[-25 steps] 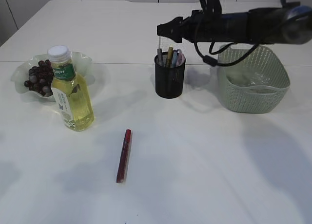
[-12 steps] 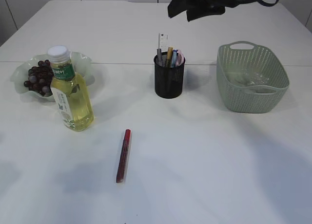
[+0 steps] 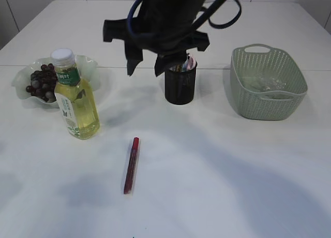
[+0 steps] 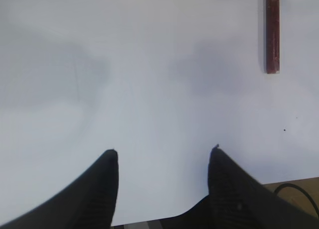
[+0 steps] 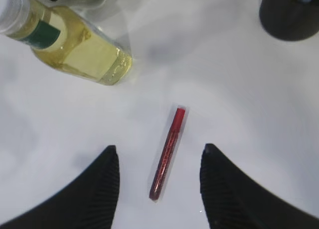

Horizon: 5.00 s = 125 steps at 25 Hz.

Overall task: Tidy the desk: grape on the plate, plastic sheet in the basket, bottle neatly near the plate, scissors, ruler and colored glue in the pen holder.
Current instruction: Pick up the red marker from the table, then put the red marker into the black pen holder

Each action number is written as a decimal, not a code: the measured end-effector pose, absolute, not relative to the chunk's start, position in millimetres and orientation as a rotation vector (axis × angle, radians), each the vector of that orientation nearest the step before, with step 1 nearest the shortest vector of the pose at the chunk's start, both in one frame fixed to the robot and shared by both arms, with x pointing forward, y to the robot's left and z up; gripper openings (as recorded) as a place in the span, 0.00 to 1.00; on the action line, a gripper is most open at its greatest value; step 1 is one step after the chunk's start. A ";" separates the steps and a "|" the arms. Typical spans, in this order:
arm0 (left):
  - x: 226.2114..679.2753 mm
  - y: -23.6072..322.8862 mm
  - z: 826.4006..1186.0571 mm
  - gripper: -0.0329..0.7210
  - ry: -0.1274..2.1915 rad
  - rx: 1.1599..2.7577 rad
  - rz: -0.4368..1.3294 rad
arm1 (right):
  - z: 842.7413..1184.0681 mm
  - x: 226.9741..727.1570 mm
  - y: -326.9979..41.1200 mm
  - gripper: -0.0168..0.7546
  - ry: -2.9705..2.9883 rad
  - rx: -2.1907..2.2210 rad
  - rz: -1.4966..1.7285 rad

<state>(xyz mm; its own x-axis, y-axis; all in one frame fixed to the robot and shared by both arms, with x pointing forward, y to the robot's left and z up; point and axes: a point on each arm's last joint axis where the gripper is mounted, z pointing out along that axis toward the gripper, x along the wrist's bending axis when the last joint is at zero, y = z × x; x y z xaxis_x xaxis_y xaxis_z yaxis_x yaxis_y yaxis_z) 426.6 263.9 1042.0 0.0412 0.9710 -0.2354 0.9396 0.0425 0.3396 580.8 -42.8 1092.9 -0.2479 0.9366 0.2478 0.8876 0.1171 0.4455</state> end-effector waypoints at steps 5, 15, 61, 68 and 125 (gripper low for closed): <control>426.4 263.9 1041.9 0.60 1.925 1.924 0.103 | 1054.0 581.8 -20.6 0.56 2.265 2.011 0.665; 426.4 263.9 1041.9 0.59 1.925 1.924 0.103 | 976.4 579.9 9.9 0.56 2.212 2.208 0.384; 426.5 263.8 1042.2 0.55 1.924 1.924 0.104 | 905.8 591.8 37.2 0.56 2.162 2.200 0.233; 426.5 263.8 1042.2 0.55 1.924 1.924 0.104 | 902.1 592.2 36.8 0.55 2.161 2.227 0.222; 426.5 262.5 1042.5 0.54 1.925 1.909 0.086 | 1046.9 694.6 -132.4 0.23 2.515 1.743 1.700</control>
<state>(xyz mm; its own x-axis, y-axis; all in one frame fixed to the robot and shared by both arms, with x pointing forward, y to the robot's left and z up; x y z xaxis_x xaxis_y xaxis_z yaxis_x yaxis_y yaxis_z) 426.5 262.5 1042.5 0.0364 0.9668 -0.2528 0.9404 0.0524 0.3361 694.6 -132.4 1046.9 -0.4561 0.5222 0.7206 0.8634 0.0635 0.5005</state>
